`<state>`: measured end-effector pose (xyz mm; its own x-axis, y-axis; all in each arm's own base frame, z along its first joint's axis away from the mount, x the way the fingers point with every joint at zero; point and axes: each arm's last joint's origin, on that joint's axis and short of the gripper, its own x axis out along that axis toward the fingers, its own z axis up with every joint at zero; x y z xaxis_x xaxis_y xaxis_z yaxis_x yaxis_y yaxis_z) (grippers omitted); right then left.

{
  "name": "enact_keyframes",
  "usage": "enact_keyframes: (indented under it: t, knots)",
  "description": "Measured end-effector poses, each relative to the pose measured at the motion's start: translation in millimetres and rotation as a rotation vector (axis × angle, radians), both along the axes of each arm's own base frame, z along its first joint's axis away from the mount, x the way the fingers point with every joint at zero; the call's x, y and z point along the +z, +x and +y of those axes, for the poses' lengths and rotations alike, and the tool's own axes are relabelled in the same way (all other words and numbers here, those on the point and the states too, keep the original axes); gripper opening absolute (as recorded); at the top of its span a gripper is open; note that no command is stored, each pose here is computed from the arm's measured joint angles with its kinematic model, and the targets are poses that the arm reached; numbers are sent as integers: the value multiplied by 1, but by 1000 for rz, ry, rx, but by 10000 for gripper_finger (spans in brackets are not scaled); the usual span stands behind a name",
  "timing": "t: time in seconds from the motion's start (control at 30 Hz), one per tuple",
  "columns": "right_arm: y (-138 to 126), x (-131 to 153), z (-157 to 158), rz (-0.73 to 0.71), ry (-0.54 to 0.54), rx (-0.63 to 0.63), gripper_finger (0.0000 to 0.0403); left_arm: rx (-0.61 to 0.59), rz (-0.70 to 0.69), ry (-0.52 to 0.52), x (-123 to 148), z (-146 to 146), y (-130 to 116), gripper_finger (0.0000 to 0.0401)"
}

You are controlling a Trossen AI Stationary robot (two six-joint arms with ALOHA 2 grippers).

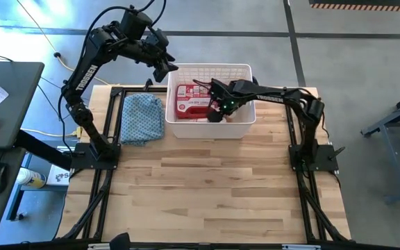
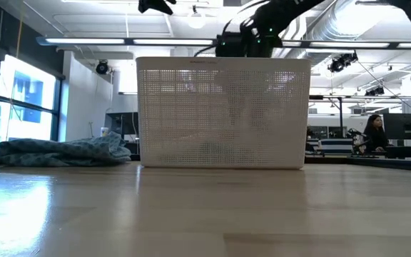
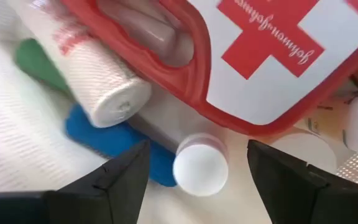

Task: Pick & place medical supplies in basket/bin
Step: Return to Home Position

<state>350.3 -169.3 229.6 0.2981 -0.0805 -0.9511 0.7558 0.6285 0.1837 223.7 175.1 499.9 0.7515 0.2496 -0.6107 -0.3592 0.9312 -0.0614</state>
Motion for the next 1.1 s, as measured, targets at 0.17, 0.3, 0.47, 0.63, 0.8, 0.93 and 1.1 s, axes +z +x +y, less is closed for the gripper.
enact_keyframes:
  t: [0.17, 0.3, 0.47, 0.63, 0.8, 0.93, 1.1]
  knots:
    - [-5, 15, 3, -38, -14, -13, 259, 15, 18, 17, -1, 0, -1, 232]
    - [-9, 25, 5, -56, -26, -14, 259, 37, 36, 43, -1, 1, -1, 232]
    - [-13, 38, 7, -94, -56, -17, 259, 43, 40, 34, -1, 1, -1, 232]
    - [-15, 46, 9, -132, -50, -10, 259, 43, 45, 28, -2, 1, -2, 232]
    - [-11, 50, 15, -176, -37, -6, 259, 18, 31, 11, -2, 0, -1, 232]
    - [-7, 53, 19, -204, -54, 4, 259, 8, 36, 15, -2, 0, -2, 232]
    - [-5, 57, 20, -247, -55, -13, 259, 5, 58, 3, -4, -1, -3, 232]
